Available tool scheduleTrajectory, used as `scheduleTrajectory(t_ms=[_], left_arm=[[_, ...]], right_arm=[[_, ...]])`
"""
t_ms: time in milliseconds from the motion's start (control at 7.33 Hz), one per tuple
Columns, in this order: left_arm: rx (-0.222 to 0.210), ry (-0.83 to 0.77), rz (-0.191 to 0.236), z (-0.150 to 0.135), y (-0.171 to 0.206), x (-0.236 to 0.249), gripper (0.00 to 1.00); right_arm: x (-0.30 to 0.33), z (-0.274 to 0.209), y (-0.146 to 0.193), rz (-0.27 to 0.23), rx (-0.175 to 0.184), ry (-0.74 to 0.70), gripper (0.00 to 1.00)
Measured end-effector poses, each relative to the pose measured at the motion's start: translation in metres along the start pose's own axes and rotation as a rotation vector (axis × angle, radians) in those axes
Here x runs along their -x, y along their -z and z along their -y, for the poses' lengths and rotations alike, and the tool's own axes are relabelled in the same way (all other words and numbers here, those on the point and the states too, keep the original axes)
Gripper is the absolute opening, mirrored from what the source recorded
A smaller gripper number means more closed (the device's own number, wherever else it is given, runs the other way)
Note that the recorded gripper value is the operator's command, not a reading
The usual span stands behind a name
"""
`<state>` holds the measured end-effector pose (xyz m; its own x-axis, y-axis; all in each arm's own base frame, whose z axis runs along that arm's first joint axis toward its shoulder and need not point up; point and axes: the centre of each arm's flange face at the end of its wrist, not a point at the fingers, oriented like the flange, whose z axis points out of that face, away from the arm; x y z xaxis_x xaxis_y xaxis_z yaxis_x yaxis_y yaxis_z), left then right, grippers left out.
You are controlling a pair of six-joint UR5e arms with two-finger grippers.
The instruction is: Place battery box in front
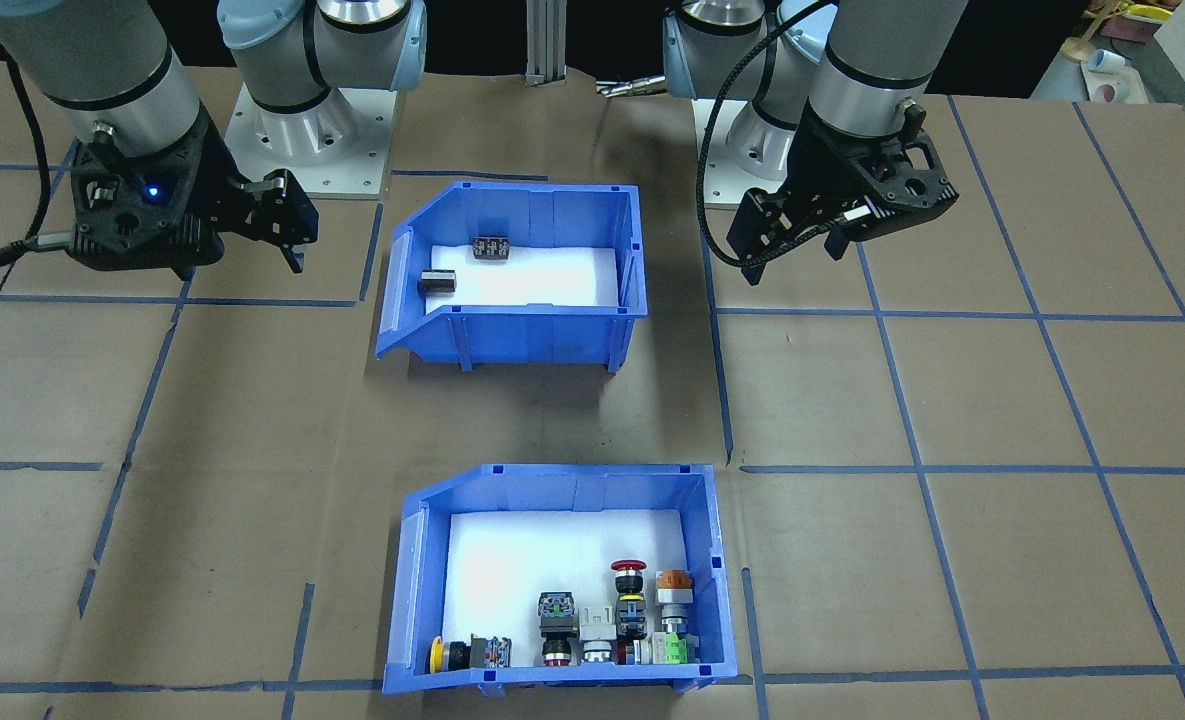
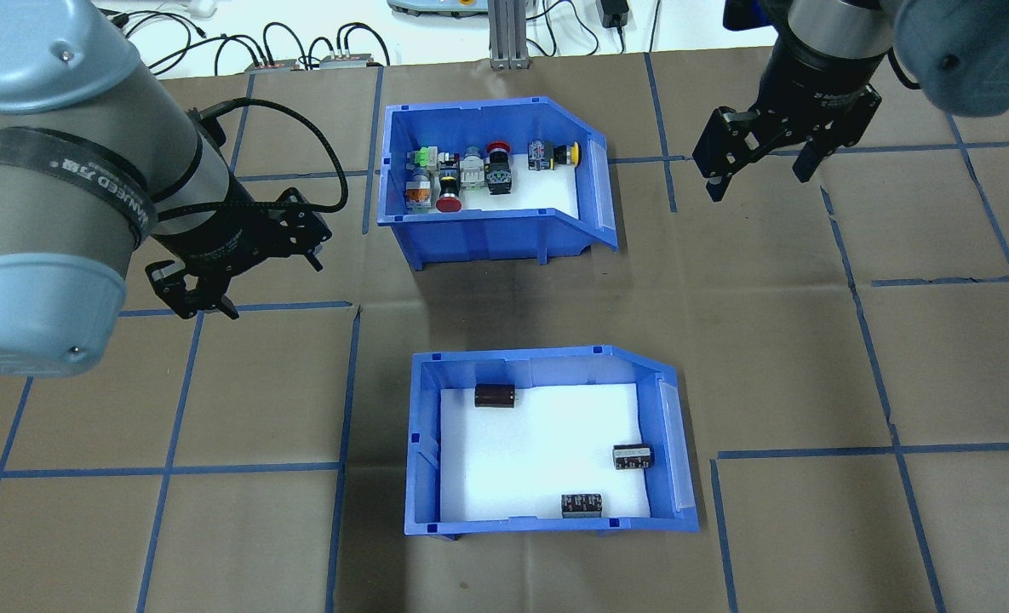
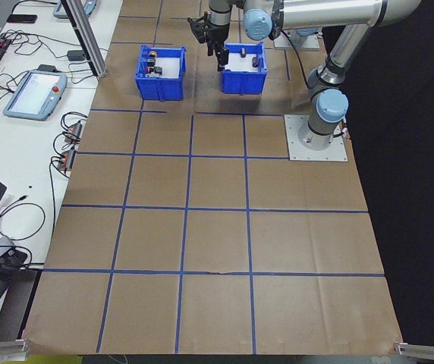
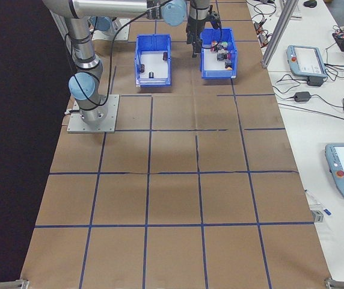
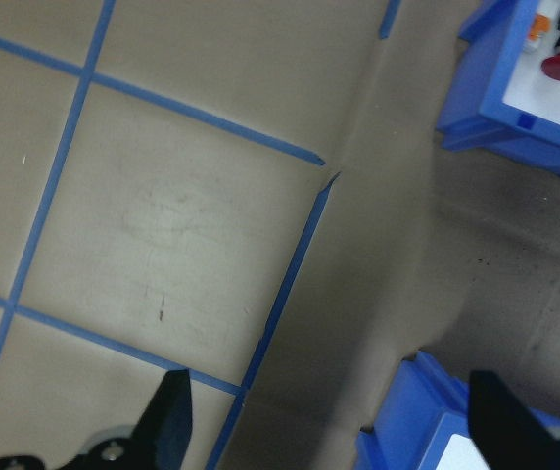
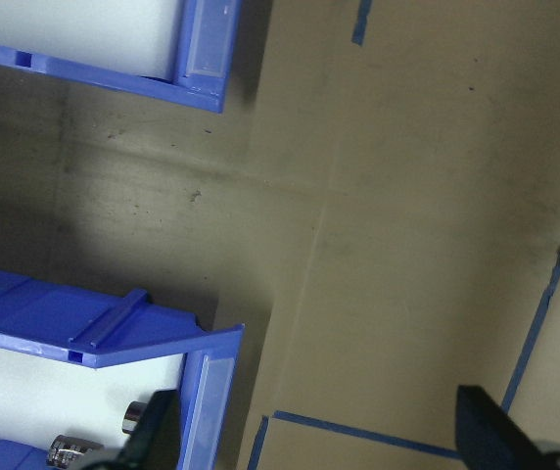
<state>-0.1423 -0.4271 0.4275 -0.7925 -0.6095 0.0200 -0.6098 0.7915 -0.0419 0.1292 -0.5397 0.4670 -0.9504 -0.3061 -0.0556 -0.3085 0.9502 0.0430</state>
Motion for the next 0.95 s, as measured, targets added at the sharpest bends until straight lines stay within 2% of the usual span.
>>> scheduleTrajectory(t_ms=[273, 409, 682, 955], left_arm=[[0.025, 0.213, 0.011, -0.026, -0.013, 0.003, 0.98], [0.032, 0.282, 0.017, -0.048, -0.017, -0.003, 0.98], [0.050, 0.416, 0.020, -0.102, -0.021, -0.019, 0.98], [0.119, 0.634, 0.021, -0.167, -0.038, -0.016, 0.98]], right_arm=[[0.003, 0.026, -0.003, 0.008, -0.011, 0.311, 1.00], [0.012, 0.040, -0.004, -0.002, -0.029, 0.476, 1.00], [0.046, 0.067, -0.015, -0.013, -0.057, 0.729, 1.00], [0.094, 0.095, -0.034, -0.022, -0.063, 0.973, 1.00]])
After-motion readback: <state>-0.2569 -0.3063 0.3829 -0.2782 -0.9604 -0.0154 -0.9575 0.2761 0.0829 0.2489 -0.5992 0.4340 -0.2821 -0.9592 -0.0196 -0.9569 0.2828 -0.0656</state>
